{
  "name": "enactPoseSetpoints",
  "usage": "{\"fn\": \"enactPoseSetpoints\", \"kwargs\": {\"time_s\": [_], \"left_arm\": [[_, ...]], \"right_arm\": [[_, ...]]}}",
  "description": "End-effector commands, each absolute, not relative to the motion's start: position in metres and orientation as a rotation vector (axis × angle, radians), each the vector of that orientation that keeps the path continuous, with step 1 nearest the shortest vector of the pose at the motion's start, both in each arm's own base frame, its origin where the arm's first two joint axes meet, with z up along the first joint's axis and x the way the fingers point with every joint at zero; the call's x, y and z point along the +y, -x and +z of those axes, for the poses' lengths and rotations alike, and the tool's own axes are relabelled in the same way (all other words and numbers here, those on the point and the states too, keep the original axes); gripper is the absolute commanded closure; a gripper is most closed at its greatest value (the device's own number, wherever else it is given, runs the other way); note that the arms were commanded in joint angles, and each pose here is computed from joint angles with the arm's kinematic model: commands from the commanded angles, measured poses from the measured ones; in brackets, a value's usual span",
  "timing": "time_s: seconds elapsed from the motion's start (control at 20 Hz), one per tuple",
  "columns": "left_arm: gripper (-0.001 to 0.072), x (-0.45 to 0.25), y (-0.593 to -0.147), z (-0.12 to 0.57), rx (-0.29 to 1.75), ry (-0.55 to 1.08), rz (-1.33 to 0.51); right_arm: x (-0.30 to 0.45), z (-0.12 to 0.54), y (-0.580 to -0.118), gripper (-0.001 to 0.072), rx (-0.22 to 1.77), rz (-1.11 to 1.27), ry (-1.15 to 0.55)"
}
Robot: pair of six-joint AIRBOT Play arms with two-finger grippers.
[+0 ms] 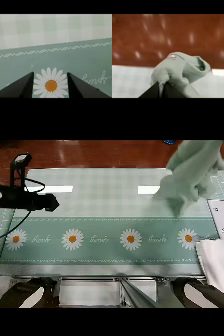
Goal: Fold the shirts.
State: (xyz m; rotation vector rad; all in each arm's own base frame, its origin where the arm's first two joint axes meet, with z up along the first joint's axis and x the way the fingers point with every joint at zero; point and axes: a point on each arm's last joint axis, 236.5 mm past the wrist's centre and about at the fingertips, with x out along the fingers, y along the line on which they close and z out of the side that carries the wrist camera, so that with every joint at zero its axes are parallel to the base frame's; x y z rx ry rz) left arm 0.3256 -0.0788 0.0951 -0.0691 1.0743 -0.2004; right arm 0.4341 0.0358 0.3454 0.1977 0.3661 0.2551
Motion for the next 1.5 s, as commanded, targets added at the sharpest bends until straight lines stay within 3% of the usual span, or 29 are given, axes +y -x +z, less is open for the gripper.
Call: {"fn": "enactPoseSetpoints", "kwargs": {"time_s": [0.0,0.2,0.5,0.65,0.9,0.95,1.0,1.1,1.25,1.35,1.45], "left_arm": [[0.0199,-0.079,-0.307,0.097,1.018,0.042,-0.221],[0.0199,-0.064,-0.316,0.103,0.972,0.006,-0.180],[0.0199,-0.052,-0.324,0.107,0.933,-0.035,-0.144],[0.0199,-0.045,-0.324,0.106,0.939,-0.062,-0.124],[0.0199,-0.053,-0.323,0.105,0.943,-0.023,-0.145],[0.0199,-0.055,-0.322,0.103,0.948,-0.019,-0.151],[0.0199,-0.057,-0.320,0.099,0.959,-0.014,-0.155],[0.0199,-0.061,-0.312,0.077,1.015,0.001,-0.166],[0.0199,-0.054,-0.292,0.037,1.143,-0.011,-0.154],[0.0199,-0.027,-0.289,0.025,1.193,-0.006,-0.070],[0.0199,-0.003,-0.291,0.018,1.213,0.164,0.021]], "right_arm": [[0.109,0.461,-0.375,0.0690,0.104,0.456,-0.128],[0.191,0.458,-0.334,0.0690,0.146,0.698,-0.070],[0.294,0.284,-0.331,0.0690,0.630,0.863,0.033],[0.344,0.176,-0.331,0.0690,0.857,0.887,-0.052],[0.445,0.055,-0.311,0.0689,1.089,0.948,-0.263],[0.457,0.039,-0.308,0.0582,1.120,0.945,-0.299],[0.461,0.024,-0.309,0.0290,1.147,0.933,-0.312],[0.430,0.008,-0.330,0.0301,1.211,0.827,-0.321],[0.341,0.046,-0.375,0.0302,1.201,0.729,-0.350],[0.236,0.073,-0.401,0.0303,1.163,0.530,-0.267],[0.121,0.082,-0.394,0.0303,1.174,0.260,-0.152]]}}
